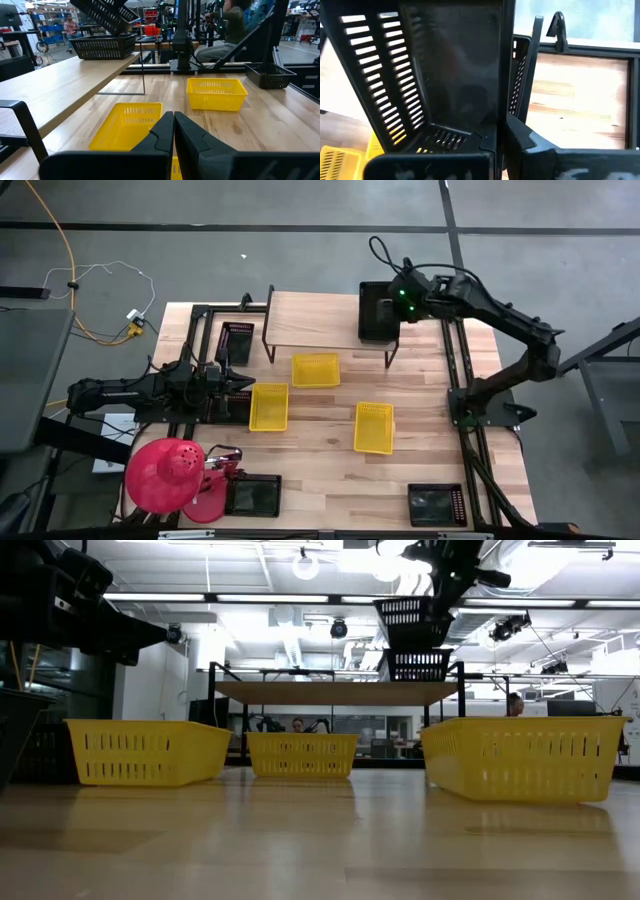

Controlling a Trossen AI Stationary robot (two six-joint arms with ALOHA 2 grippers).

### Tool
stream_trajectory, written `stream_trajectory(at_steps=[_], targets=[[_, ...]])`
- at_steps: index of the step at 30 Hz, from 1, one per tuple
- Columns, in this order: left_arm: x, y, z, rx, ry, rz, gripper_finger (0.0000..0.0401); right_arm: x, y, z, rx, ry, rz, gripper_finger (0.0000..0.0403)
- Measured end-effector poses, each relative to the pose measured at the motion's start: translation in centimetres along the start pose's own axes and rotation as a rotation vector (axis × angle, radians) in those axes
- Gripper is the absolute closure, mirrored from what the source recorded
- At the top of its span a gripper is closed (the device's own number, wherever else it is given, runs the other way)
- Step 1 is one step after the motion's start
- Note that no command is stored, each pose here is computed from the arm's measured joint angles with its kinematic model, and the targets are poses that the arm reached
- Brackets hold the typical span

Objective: Stack baskets on shelf by color
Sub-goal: Stack the black bin on the black bin on the shelf

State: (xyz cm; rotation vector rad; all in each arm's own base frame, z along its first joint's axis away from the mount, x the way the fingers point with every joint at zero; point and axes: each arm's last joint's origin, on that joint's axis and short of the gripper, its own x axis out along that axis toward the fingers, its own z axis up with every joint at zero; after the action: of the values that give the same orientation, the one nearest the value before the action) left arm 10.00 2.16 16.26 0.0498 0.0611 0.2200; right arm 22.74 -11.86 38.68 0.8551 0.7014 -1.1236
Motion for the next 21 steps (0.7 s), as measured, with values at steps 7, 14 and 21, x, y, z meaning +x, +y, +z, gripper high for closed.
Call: stream_trajectory(at_steps=[7,14,21], targets=[[0.00,0.00,0.00,0.000,0.000,0.000,0.0398,0.86,-0.06,0.46,0.004,0.009,-0.026,0.0402],[0.00,0.00,0.01,0.000,0.000,0.000,0.0398,0.85,-0.12,0.46,0.002,0.004,-0.036,0.0396],[0.00,0.00,0.01,0.000,0.000,0.000,0.0398,0.85,-0.11,0.44,0.001,0.005,-0.035,0.0392]])
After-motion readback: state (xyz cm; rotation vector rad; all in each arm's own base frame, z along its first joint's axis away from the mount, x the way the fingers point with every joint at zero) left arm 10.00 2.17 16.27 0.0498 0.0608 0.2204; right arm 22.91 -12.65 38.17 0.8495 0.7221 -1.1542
